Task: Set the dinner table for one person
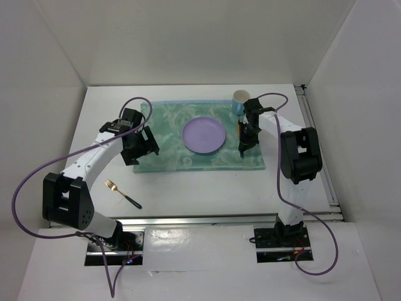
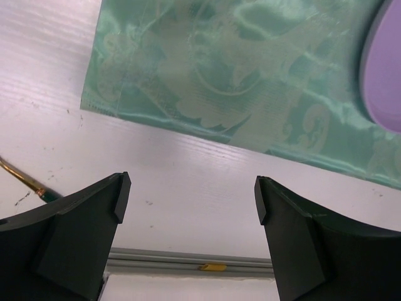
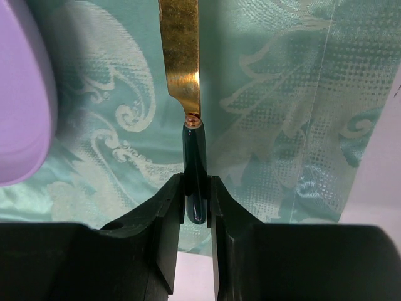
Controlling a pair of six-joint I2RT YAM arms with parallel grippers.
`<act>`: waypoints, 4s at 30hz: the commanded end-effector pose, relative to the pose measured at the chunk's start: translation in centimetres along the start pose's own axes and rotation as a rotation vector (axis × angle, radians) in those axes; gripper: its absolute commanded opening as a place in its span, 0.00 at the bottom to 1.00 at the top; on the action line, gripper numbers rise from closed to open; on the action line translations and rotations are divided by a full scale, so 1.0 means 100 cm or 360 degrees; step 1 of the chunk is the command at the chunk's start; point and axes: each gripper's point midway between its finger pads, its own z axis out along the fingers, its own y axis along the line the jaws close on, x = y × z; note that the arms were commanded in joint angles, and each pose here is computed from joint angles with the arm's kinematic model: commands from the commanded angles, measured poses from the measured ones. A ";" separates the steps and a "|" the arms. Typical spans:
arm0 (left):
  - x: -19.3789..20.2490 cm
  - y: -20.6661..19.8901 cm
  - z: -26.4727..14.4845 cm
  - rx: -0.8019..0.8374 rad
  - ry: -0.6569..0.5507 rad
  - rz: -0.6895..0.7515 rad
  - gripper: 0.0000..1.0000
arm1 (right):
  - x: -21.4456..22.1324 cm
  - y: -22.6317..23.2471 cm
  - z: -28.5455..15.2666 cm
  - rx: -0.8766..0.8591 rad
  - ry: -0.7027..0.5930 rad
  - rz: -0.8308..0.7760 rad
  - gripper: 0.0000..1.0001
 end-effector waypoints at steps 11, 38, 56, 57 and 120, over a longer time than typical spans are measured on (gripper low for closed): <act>0.013 0.036 -0.014 -0.0220 0.0011 -0.0038 0.99 | -0.007 -0.005 0.009 0.0087 0.0007 0.0006 0.29; 0.119 0.138 0.034 -0.0577 0.0227 -0.0779 0.60 | -0.019 0.034 -0.101 -0.0089 -0.0388 -0.0024 0.88; 0.001 0.087 -0.029 -0.0212 -0.0244 -0.0271 0.00 | -0.014 0.032 -0.103 -0.0057 -0.0398 -0.0015 0.88; -0.008 0.078 -0.031 -0.0205 -0.0234 -0.0211 0.00 | -0.008 0.032 -0.099 -0.0065 -0.0370 -0.0015 0.88; -0.076 -0.112 -0.122 0.0399 -0.0376 0.0656 0.71 | 0.014 -0.013 -0.191 0.0189 -0.0762 0.0440 1.00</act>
